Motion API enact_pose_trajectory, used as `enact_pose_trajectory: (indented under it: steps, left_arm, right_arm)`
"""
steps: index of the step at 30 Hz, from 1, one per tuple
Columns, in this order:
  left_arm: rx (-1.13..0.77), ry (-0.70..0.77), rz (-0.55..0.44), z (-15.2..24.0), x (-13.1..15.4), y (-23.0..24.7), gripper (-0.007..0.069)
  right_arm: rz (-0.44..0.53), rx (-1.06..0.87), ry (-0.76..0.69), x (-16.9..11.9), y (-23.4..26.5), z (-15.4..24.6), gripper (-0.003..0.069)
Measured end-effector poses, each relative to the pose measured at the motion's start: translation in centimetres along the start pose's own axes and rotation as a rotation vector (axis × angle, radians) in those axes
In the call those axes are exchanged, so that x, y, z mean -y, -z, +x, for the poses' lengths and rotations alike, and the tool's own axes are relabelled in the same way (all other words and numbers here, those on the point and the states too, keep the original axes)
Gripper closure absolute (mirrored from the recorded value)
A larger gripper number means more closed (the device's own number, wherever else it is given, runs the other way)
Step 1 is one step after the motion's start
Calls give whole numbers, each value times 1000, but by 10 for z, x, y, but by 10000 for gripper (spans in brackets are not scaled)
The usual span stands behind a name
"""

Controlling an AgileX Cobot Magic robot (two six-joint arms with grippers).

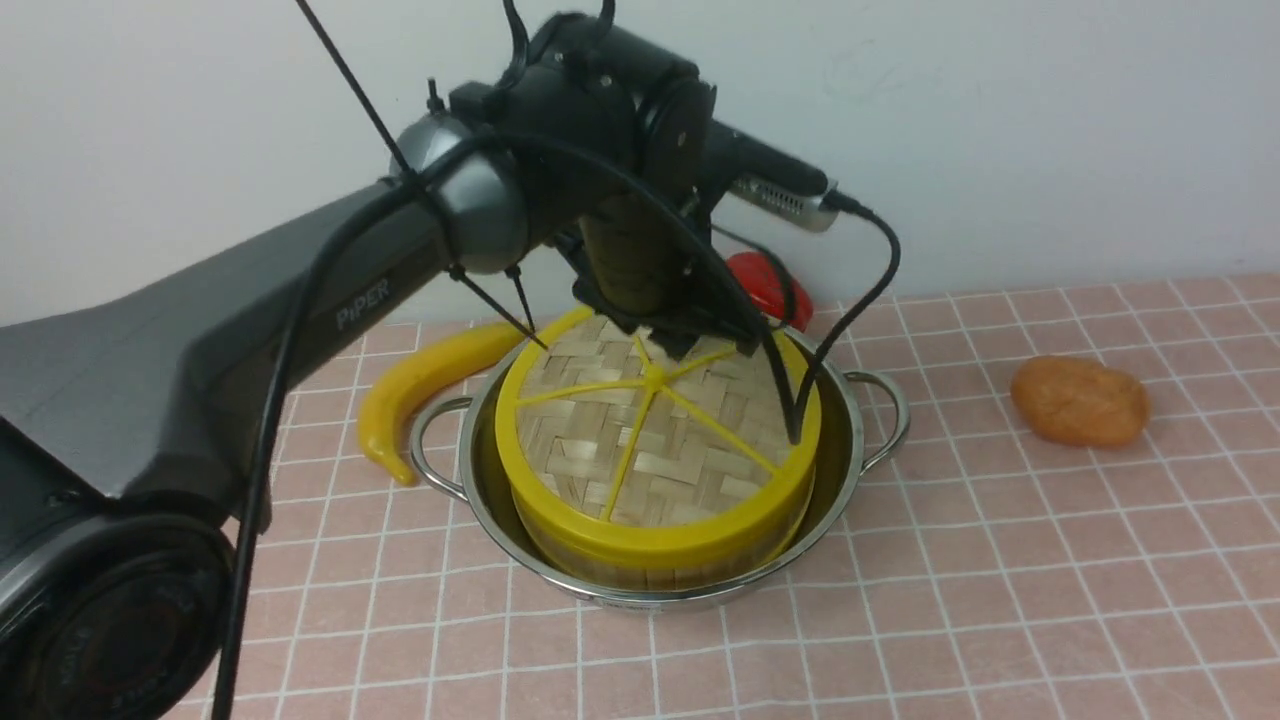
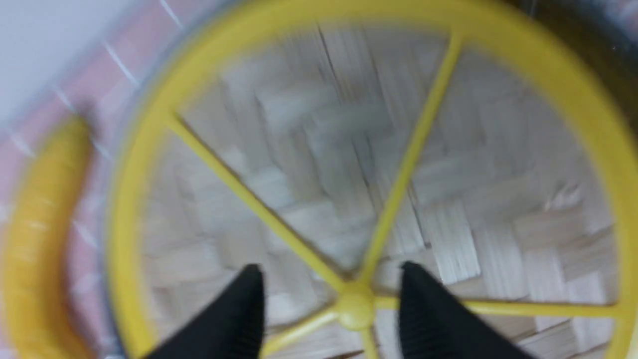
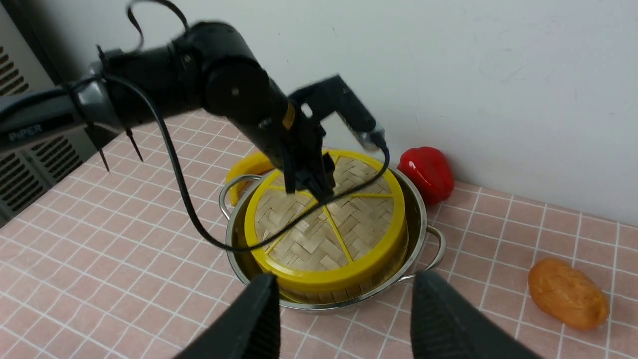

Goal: Place the steamer in the pot on the pink tablecloth, and put the lid on the steamer.

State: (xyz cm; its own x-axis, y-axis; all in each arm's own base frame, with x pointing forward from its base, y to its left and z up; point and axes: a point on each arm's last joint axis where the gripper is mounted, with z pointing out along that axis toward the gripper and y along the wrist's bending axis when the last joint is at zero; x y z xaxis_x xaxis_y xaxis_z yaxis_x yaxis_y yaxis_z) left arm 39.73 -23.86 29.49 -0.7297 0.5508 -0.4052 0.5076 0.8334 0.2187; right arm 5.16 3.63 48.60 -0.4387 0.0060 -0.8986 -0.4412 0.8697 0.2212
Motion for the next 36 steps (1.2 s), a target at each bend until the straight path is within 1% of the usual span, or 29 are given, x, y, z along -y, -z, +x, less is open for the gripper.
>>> enact_pose_trajectory:
  steps: [1, 2, 3, 4, 6, 7, 9, 11, 12, 14, 16, 18, 19, 20, 21, 23, 24, 26, 27, 28, 29, 30, 31, 35, 36]
  left_arm:
    - [8, 1, 0, -1, -1, 3, 235]
    - [52, 4, -15, -8, -6, 20, 197]
    - [142, 11, -40, -18, -15, 52, 119]
    - [217, 22, -58, -23, -22, 77, 81]
    - [341, 47, -75, -26, -33, 123, 29]
    - [420, 61, -82, -19, -40, 158, 6]
    - [520, 87, -84, -9, -49, 205, -5]
    - [607, 109, -81, 8, -57, 248, 4]
    - [656, 121, -74, 22, -61, 273, 23]
    - [706, 133, -67, 43, -65, 302, 60]
    - [759, 144, -58, 70, -69, 332, 135]
    - [776, 148, -53, 96, -71, 350, 229]
    - [776, 148, -52, 99, -71, 351, 250]
    - [766, 146, -49, 118, -70, 356, 314]
    - [756, 144, -46, 130, -70, 358, 370]
    - [712, 134, -35, 155, -66, 351, 509]
    - [685, 129, -27, 167, -64, 346, 564]
    - [605, 112, -16, 194, -58, 326, 630]
    - [597, 111, -16, 196, -57, 324, 630]
    - [526, 96, -9, 216, -51, 303, 648]
    - [488, 87, -6, 229, -47, 289, 648]
    - [491, 87, -5, 229, -47, 290, 648]
    - [459, 82, 7, 248, -40, 265, 648]
    - [526, 108, 52, 280, -25, 226, 648]
    - [531, 108, 54, 282, -25, 225, 648]
  right_arm:
    - [0, 0, 0, 0, 0, 0, 294]
    - [0, 0, 0, 0, 0, 0, 294]
    - [0, 0, 0, 0, 0, 0, 294]
    - [0, 1, 0, 0, 0, 0, 294]
    - [5, 2, 6, 0, 0, 0, 294]
    - [14, 3, 25, 1, 0, 0, 294]
    - [28, 4, 48, 3, 0, 0, 294]
    - [53, 7, 85, 5, 1, -1, 294]
    - [75, 10, 107, 7, 1, -1, 294]
    - [110, 19, 132, 10, 4, 0, 296]
    - [152, 32, 155, 14, 9, 4, 309]
    - [198, 46, 177, 19, 16, 13, 333]
    - [212, 47, 182, 21, 18, 16, 339]
    - [243, 53, 192, 25, 23, 29, 365]
    - [263, 57, 198, 28, 24, 36, 379]
    - [291, 84, 203, 34, 25, 55, 417]
    - [299, 103, 203, 38, 23, 66, 441]
    - [313, 127, 190, 43, 18, 83, 475]
    - [316, 129, 185, 44, 17, 87, 479]
    - [323, 122, 162, 49, 10, 104, 515]
    - [326, 117, 148, 51, 6, 111, 529]
    - [326, 113, 148, 52, 5, 112, 533]
    - [330, 91, 127, 55, -2, 125, 561]
    - [335, 51, 109, 59, -12, 140, 634]
    - [335, 52, 109, 59, -12, 140, 634]
